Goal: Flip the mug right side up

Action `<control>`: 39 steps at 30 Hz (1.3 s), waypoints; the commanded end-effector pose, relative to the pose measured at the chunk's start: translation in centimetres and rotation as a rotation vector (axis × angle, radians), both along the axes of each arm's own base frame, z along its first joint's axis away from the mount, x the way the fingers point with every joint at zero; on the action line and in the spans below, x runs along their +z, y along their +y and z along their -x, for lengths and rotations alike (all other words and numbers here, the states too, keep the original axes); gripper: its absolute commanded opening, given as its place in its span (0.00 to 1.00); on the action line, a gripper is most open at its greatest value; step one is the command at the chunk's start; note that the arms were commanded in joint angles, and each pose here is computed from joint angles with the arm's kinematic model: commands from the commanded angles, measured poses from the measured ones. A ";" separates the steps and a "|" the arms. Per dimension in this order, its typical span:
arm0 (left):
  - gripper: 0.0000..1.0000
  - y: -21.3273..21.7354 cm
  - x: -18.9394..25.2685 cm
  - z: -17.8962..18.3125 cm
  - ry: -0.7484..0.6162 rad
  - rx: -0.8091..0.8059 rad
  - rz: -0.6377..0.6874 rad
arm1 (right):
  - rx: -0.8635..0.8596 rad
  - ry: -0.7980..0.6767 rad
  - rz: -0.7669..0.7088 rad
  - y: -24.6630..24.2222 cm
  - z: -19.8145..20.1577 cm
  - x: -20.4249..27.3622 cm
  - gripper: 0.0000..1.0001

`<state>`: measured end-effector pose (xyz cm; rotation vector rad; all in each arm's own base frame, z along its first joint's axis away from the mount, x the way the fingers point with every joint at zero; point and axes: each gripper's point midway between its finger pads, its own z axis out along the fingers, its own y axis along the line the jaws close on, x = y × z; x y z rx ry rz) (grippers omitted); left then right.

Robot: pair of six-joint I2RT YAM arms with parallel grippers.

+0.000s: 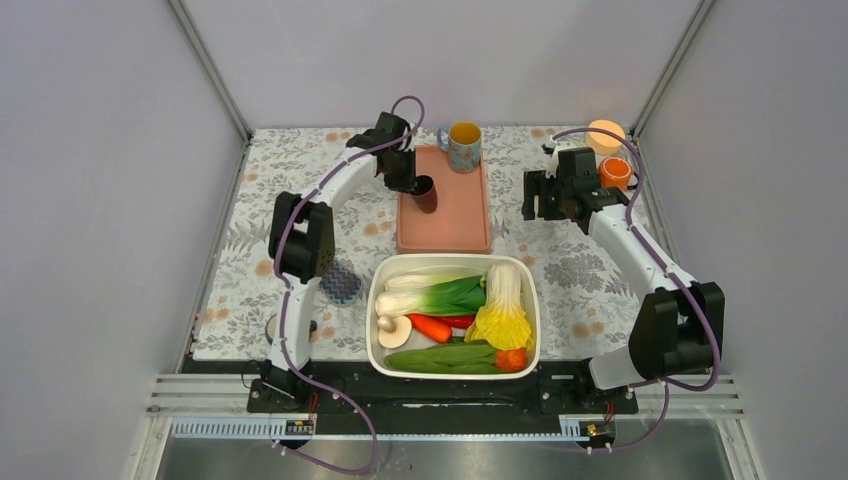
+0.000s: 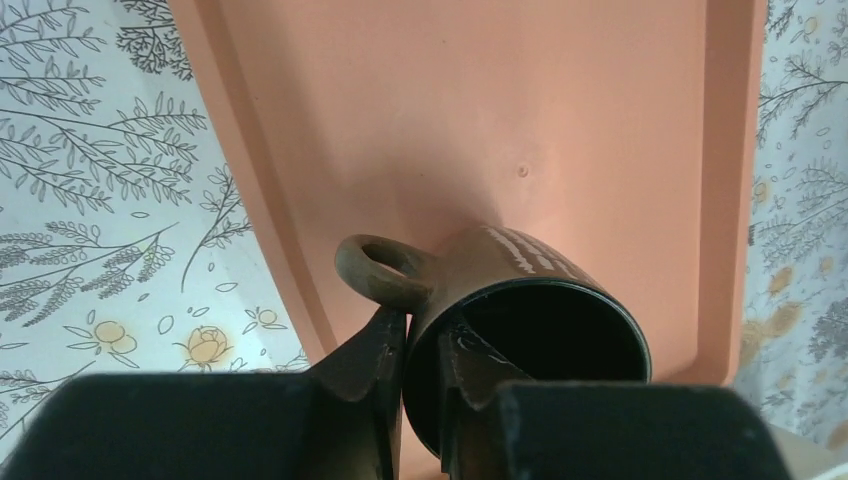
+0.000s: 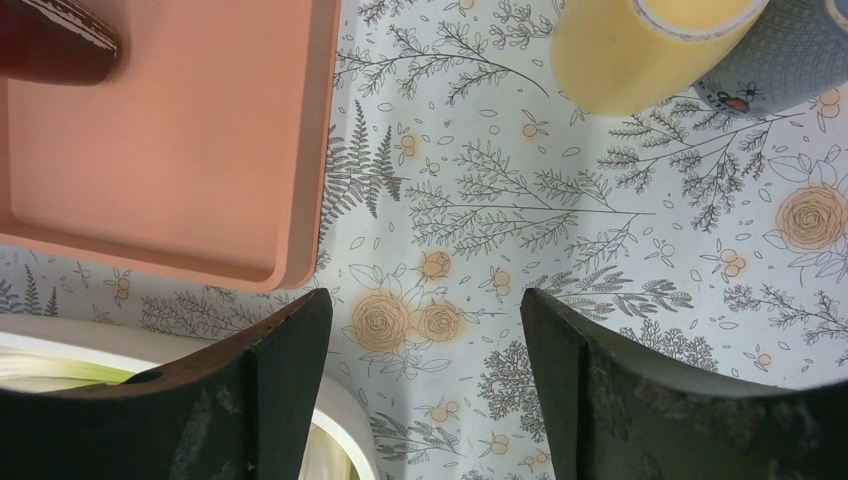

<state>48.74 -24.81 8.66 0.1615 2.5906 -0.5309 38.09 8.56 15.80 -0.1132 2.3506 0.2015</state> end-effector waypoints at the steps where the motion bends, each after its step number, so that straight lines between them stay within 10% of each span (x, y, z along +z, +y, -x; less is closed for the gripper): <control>1: 0.06 0.1 3.0 -2.3 -0.117 -0.019 -0.039 | 0.012 -0.078 -0.030 0.3 -0.5 2.1 0.78; 16: 0.00 2.4 7.7 -11.9 -0.564 -0.238 -0.393 | 0.031 -0.070 -0.039 0.6 -0.3 1.7 0.78; 29: 0.00 1.6 3.6 -12.6 -0.516 -0.242 -0.359 | 0.033 -0.061 -0.039 0.7 -0.1 1.3 0.78; 39: 0.49 1.5 4.0 -13.1 -0.541 -0.219 -0.345 | 0.054 -0.061 -0.054 1.1 0.1 1.4 0.78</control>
